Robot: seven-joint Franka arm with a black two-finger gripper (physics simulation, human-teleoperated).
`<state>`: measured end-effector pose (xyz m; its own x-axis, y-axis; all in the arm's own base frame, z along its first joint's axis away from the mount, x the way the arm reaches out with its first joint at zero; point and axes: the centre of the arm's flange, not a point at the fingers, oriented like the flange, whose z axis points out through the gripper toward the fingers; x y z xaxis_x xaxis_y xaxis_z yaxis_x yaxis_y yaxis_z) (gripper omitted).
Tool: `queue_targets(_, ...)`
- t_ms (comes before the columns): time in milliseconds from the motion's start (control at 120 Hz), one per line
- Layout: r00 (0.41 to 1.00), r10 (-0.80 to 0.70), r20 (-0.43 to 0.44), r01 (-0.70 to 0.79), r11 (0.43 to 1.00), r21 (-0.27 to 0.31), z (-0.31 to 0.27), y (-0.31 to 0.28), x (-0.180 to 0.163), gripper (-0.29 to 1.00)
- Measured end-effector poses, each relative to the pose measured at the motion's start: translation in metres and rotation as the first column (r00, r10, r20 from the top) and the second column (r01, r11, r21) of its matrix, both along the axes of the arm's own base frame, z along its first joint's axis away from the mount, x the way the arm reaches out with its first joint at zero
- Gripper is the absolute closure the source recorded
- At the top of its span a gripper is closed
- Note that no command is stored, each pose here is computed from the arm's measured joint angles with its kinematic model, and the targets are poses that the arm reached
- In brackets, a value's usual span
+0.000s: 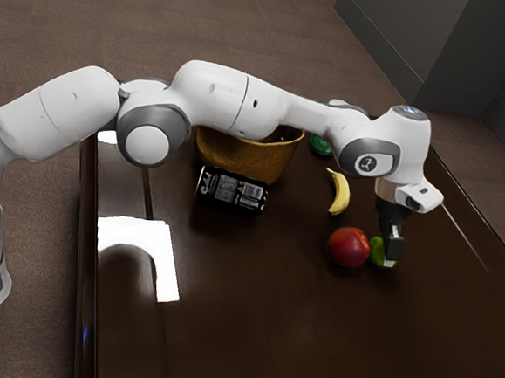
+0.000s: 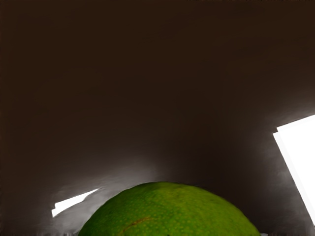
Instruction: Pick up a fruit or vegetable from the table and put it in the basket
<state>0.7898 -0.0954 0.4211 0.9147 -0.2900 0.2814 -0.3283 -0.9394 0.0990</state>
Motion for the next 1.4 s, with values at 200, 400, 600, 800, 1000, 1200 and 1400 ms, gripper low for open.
queue_targets(200,1.000,0.004,0.009,-0.004,1.000,0.000,0.004,0.000,0.000,0.52)
queue_targets(400,0.999,0.013,0.036,-0.013,1.000,0.010,0.018,0.000,0.001,0.59)
queue_targets(600,0.997,0.027,0.065,-0.028,0.999,0.018,0.041,0.000,-0.001,0.65)
queue_targets(800,0.995,0.039,0.087,-0.041,0.999,0.024,0.086,0.002,-0.010,0.67)
queue_targets(1000,0.999,0.028,0.035,-0.029,0.999,0.038,0.145,0.008,-0.040,0.51)
queue_targets(1200,0.997,0.048,-0.067,-0.040,0.991,0.125,0.189,0.038,-0.077,0.43)
queue_targets(1400,0.973,0.151,-0.178,-0.110,0.969,0.221,0.212,0.102,-0.121,0.39)
